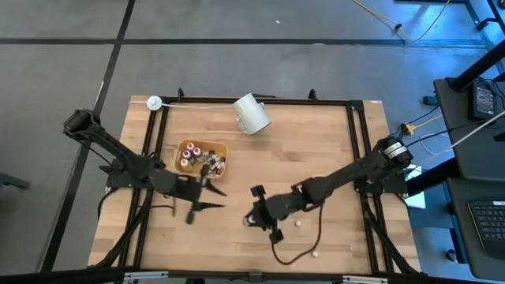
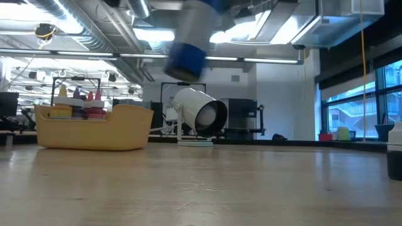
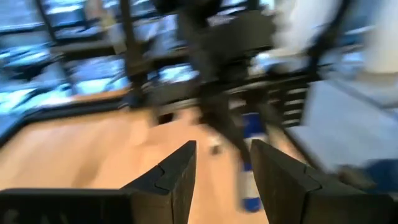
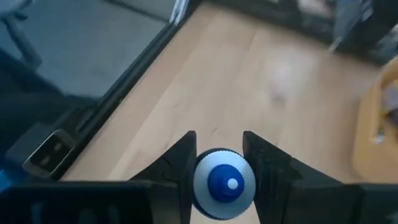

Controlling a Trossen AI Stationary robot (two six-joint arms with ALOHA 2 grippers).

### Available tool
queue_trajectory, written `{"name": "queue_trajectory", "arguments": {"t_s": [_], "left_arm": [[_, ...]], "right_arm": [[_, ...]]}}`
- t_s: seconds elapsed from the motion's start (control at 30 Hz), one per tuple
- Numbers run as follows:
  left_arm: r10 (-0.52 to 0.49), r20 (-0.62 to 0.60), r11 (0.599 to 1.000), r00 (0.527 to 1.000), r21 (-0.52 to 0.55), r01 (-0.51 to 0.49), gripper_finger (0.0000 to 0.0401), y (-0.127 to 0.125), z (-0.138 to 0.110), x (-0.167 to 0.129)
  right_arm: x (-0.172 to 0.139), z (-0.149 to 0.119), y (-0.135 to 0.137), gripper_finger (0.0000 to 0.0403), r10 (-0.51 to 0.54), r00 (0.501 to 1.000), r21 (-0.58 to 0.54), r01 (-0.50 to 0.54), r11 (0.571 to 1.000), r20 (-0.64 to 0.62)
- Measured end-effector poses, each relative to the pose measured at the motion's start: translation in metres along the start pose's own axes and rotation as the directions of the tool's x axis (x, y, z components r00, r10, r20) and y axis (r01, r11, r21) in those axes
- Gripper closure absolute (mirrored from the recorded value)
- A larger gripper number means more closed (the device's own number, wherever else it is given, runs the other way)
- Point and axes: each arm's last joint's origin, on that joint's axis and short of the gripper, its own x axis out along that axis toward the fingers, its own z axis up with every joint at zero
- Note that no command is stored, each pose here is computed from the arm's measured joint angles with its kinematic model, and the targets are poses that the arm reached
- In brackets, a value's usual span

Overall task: Pick & Place food coloring
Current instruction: Put the large blue food coloring bottle into the bin

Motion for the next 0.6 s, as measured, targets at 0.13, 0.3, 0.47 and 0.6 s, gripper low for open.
{"name": "queue_trajectory", "arguments": {"t_s": [0.13, 0.3, 0.47, 0.6], "left_arm": [[-0.13, 0.074, 0.991, 0.989, -0.009, 0.131, 0.0252, 0.005, 0.002, -0.025], [-0.13, 0.175, 0.99, 0.976, -0.024, 0.136, 0.0252, 0.015, -0.006, -0.049], [-0.128, 0.196, 0.991, 0.972, -0.019, 0.135, 0.0255, 0.019, -0.009, -0.06], [-0.126, 0.224, 0.992, 0.966, 0.005, 0.128, 0.0255, 0.021, -0.006, -0.064]], "right_arm": [[0.004, 0.013, -0.027, 0.0285, -0.003, 0.992, 0.01, 0.001, 1.0, 0.128], [0.027, 0.014, -0.058, 0.0285, 0.057, 0.983, 0.03, -0.064, 0.998, 0.176], [0.058, 0.011, -0.08, 0.0285, 0.033, 0.991, 0.072, -0.042, 0.996, 0.129], [0.078, 0.014, -0.099, 0.0285, 0.005, 0.994, 0.095, -0.016, 0.995, 0.108]]}}
